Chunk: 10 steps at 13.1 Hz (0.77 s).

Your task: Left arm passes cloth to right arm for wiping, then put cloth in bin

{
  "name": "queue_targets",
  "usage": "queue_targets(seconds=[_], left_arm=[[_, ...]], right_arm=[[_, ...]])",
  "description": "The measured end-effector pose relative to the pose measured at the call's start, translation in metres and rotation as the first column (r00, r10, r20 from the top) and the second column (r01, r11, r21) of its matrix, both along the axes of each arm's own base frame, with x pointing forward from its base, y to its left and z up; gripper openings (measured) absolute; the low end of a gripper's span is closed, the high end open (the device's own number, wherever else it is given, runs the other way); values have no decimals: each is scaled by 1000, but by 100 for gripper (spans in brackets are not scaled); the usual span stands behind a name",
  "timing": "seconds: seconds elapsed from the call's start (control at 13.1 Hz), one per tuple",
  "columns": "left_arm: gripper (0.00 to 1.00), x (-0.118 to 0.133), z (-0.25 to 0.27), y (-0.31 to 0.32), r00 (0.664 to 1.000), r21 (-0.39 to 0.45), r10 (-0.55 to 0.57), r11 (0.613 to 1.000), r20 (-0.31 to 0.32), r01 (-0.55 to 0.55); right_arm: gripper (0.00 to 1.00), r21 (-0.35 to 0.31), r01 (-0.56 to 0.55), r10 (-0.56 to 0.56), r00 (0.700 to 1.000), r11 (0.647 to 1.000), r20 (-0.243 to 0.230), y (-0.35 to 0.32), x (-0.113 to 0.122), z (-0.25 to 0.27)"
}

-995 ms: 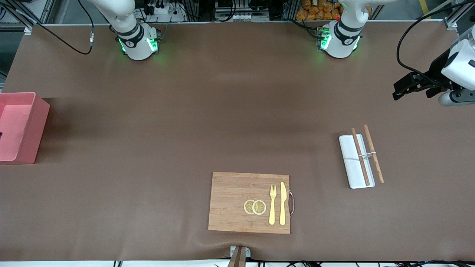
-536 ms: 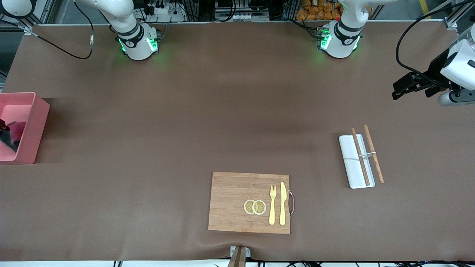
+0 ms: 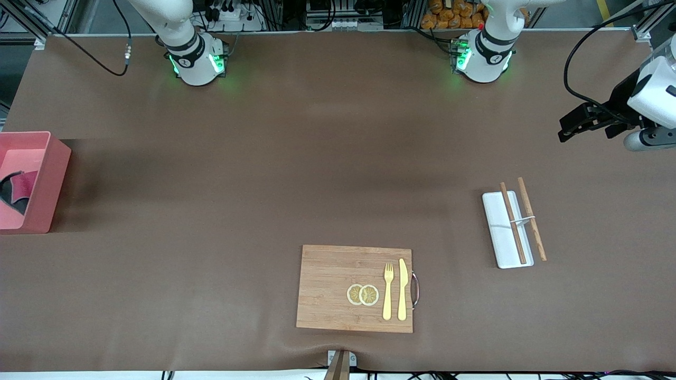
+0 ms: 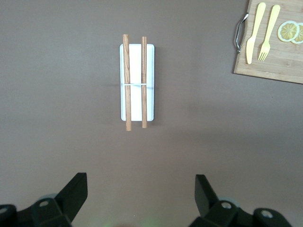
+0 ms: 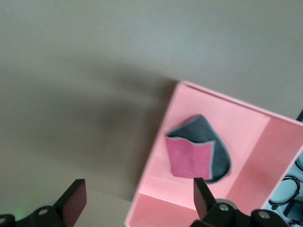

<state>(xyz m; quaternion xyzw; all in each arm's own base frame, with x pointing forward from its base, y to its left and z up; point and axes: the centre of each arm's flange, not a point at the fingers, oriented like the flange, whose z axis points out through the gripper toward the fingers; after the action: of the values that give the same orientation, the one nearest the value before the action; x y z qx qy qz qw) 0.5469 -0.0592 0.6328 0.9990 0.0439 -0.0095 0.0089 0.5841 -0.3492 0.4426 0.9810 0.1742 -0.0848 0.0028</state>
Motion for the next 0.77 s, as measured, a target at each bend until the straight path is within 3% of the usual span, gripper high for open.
queue_targets(seconds=[0.38, 0.61, 0.77], left_arm=[[100, 0, -1, 0, 1000, 0, 0, 1000, -2, 0], [100, 0, -1, 2, 1000, 0, 3, 1000, -2, -3], [100, 0, -1, 3, 1000, 0, 5, 1000, -2, -5]], right_arm=[[100, -38, 133, -134, 990, 990, -35, 147, 55, 0], [100, -71, 214, -215, 977, 974, -11, 249, 74, 11], [100, -25, 265, -266, 964, 964, -9, 293, 77, 17]])
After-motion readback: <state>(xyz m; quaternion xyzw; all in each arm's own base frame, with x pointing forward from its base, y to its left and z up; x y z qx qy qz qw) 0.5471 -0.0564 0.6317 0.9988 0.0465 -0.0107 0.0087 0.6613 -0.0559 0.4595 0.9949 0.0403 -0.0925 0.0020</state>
